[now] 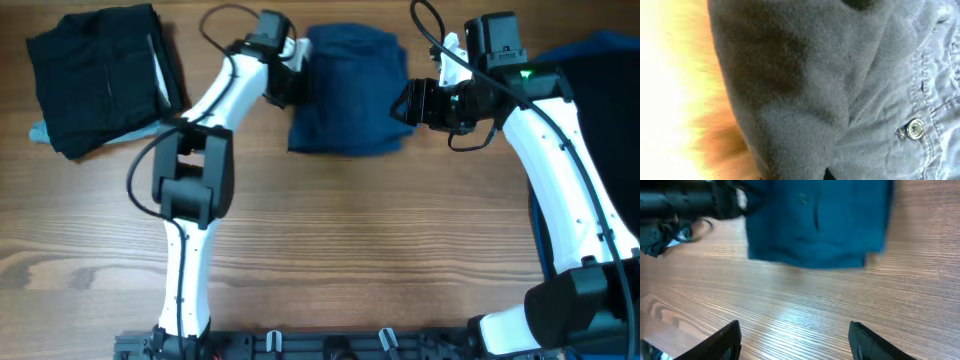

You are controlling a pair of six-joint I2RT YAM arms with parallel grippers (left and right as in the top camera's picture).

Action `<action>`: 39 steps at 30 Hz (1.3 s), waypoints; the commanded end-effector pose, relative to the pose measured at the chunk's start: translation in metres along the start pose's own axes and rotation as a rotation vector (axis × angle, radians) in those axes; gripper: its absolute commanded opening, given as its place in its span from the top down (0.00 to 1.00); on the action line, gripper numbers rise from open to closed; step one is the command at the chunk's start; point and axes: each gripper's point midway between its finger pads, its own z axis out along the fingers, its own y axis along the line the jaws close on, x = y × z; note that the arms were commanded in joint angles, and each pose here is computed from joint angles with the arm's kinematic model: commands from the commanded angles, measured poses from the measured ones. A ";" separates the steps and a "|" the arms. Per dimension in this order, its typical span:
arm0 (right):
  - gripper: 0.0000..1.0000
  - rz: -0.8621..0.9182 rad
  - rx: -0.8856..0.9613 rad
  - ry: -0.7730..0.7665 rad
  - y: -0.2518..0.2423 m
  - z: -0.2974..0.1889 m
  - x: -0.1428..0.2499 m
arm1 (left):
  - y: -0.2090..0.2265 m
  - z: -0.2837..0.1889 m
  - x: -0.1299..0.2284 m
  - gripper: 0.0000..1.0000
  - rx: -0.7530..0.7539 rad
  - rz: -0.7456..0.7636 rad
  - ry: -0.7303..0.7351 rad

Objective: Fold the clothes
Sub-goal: 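Carry the folded blue pants with the left gripper onto the black stack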

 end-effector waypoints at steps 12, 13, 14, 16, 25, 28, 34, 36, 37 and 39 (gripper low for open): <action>0.31 -0.001 0.020 0.033 -0.002 -0.002 0.012 | 0.173 -0.135 -0.053 0.96 -0.348 -0.039 -0.223; 0.31 -0.001 0.020 0.033 -0.002 -0.002 0.012 | 0.179 -0.140 -0.052 0.96 -0.359 -0.037 -0.221; 0.31 -0.001 0.020 0.033 -0.002 -0.002 0.012 | 0.185 -0.145 -0.052 0.96 -0.367 -0.043 -0.222; 0.31 0.000 0.020 0.033 -0.002 -0.002 0.012 | 0.194 -0.157 -0.053 0.96 -0.377 -0.059 -0.234; 0.31 0.001 0.022 0.044 -0.002 -0.002 0.015 | 0.193 -0.224 -0.070 0.96 -0.517 -0.042 -0.313; 0.31 0.001 0.028 0.064 -0.004 -0.003 0.020 | 0.201 -0.230 -0.068 0.96 -0.542 -0.055 -0.315; 0.30 0.003 0.028 0.066 -0.004 -0.003 0.020 | 0.234 -0.252 -0.060 0.96 -0.551 -0.117 -0.338; 0.30 0.003 0.028 0.067 -0.004 -0.003 0.021 | 0.236 -0.259 -0.059 0.96 -0.528 -0.125 -0.353; 0.30 0.003 0.028 0.067 -0.004 -0.003 0.021 | 0.235 -0.264 -0.061 0.96 -0.532 -0.123 -0.364; 0.30 0.003 0.028 0.067 -0.004 -0.003 0.021 | 0.229 -0.276 -0.064 0.96 -0.536 -0.114 -0.392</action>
